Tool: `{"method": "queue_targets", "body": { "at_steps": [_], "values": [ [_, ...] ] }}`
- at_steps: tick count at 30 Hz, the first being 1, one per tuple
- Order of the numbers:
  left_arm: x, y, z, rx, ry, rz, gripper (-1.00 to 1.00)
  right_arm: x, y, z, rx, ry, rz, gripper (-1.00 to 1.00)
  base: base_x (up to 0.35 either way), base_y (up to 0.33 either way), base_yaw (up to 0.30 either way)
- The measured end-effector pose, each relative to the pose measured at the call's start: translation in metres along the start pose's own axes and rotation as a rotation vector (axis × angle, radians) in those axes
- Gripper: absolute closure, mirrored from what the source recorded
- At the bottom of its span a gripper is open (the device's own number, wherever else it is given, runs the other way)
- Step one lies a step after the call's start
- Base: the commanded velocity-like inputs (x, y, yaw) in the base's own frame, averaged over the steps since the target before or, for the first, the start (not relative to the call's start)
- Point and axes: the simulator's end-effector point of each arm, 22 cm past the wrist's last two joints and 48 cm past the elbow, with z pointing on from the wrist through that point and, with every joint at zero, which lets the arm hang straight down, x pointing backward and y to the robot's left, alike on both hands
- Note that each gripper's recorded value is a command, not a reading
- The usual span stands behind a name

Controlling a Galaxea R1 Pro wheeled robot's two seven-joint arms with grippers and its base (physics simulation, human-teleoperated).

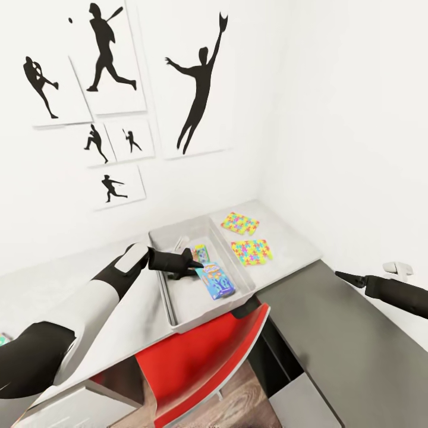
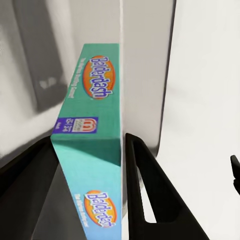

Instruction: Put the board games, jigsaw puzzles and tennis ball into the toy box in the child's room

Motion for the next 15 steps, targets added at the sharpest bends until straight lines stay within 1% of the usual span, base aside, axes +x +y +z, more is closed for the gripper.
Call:
{"method": "queue_targets", "body": {
  "at_steps": [15],
  "values": [
    [-0.0006, 0.0075, 0.0016, -0.006, 0.002, -0.01, 1.0, 0.0033, -0.0019, 0.0028, 0.001, 0.008, 0.003, -1.0, 0.0, 0.0, 0.0]
  ]
}}
